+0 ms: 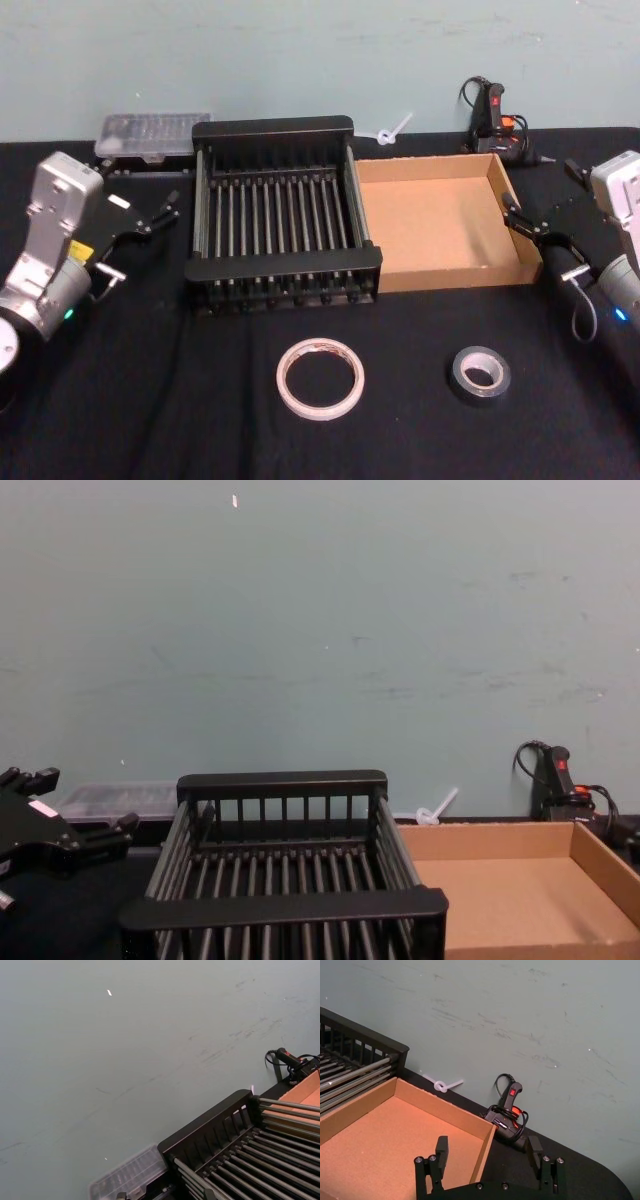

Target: Pick up the white tape and place it into the black box , Pick up the silver tape and place it into the brown box.

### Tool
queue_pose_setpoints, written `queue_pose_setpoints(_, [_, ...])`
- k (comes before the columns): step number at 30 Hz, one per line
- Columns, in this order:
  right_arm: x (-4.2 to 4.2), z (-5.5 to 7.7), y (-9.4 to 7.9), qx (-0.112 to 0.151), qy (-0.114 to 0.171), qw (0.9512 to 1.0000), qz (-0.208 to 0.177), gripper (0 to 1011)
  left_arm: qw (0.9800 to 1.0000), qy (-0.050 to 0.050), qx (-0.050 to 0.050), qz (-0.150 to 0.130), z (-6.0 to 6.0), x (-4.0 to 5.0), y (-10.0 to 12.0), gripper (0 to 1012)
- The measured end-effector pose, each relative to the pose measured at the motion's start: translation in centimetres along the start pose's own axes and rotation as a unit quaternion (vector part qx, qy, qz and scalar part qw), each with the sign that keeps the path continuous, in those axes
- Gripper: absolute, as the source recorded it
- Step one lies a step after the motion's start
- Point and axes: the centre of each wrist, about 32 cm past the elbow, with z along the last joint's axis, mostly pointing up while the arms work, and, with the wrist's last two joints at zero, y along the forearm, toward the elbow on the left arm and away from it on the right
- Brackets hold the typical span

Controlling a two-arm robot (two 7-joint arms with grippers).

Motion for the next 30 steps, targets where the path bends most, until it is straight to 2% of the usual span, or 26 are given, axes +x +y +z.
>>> queue_pose_setpoints(30, [0.00, 0.00, 0.00, 0.000, 0.000, 1.0000, 0.000, 1000, 1.0000, 0.000, 0.000, 0.000, 0.00, 0.00, 0.00, 1001])
